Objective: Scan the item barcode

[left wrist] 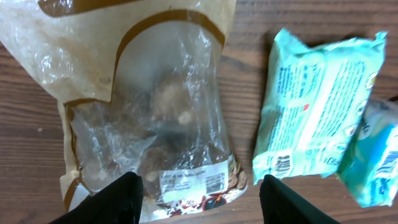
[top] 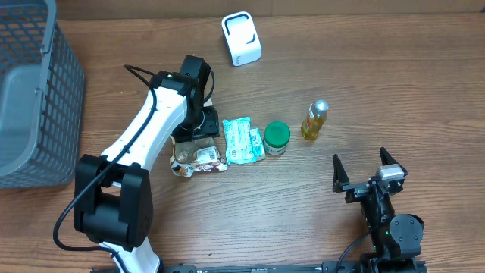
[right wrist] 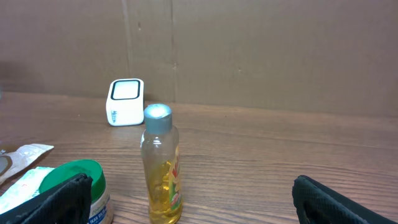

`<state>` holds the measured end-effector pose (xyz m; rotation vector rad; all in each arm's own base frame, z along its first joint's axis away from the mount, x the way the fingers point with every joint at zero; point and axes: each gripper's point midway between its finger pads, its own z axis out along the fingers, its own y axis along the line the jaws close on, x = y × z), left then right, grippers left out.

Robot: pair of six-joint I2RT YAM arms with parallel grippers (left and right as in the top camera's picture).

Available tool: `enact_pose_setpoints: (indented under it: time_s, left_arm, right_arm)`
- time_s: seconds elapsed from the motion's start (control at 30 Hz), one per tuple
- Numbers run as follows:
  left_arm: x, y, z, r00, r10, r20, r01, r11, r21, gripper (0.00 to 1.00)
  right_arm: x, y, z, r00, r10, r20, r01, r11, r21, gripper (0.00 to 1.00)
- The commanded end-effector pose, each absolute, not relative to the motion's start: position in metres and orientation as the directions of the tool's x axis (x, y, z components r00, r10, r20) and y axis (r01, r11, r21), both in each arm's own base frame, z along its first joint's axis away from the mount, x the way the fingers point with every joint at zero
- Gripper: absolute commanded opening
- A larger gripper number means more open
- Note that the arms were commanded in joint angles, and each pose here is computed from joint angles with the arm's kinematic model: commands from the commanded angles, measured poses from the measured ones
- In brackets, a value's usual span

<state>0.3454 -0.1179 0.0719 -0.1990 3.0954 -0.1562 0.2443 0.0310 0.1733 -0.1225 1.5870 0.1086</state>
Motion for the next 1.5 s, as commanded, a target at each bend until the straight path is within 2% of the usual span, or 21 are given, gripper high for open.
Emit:
enact_pose_setpoints:
  time_s: [0.0, 0.27, 0.33, 0.37, 0.53, 0.8, 1.47]
  left_arm:
    - [0.350, -0.105, 0.074, -0.996, -0.086, -0.038, -0.083, 0.993, -0.083, 0.65]
    - [0.358, -0.051, 0.073, -0.986, -0.159, -0.042, -0.158, 0.987, -0.022, 0.73]
    - [0.359, -0.035, 0.073, -0.983, -0.180, -0.045, -0.180, 0.984, 0.000, 0.81]
    - [0.360, -0.027, 0.073, -0.980, -0.193, -0.050, -0.194, 0.981, 0.017, 1.00]
    - [0.354, 0.018, 0.075, -0.967, -0.248, -0.059, -0.254, 0.955, 0.155, 1.00]
    - [0.364, 0.025, 0.075, -0.958, -0.269, -0.100, -0.281, 0.949, 0.141, 1.00]
    - [0.364, 0.025, 0.075, -0.958, -0.269, -0.102, -0.281, 0.949, 0.141, 1.00]
  right_arm:
    - [0.245, 0.030, 0.170, -0.020, -0.011, -1.000, -0.144, 0.990, -0.008, 1.00]
    - [0.245, 0.030, 0.170, -0.020, -0.011, -1.000, -0.144, 0.990, -0.008, 1.00]
    - [0.245, 0.030, 0.170, -0.020, -0.011, -1.000, -0.144, 0.990, -0.008, 1.00]
    - [0.245, 0.030, 0.170, -0.020, -0.011, -1.000, -0.144, 0.990, -0.008, 1.00]
    - [0.245, 0.030, 0.170, -0.020, -0.011, -1.000, -0.144, 0.990, -0.008, 1.00]
    - [0.245, 0.030, 0.170, -0.020, -0.011, -1.000, -0.144, 0.990, -0.008, 1.00]
    - [0.245, 0.030, 0.170, -0.020, -0.011, -1.000, -0.144, 0.989, -0.008, 1.00]
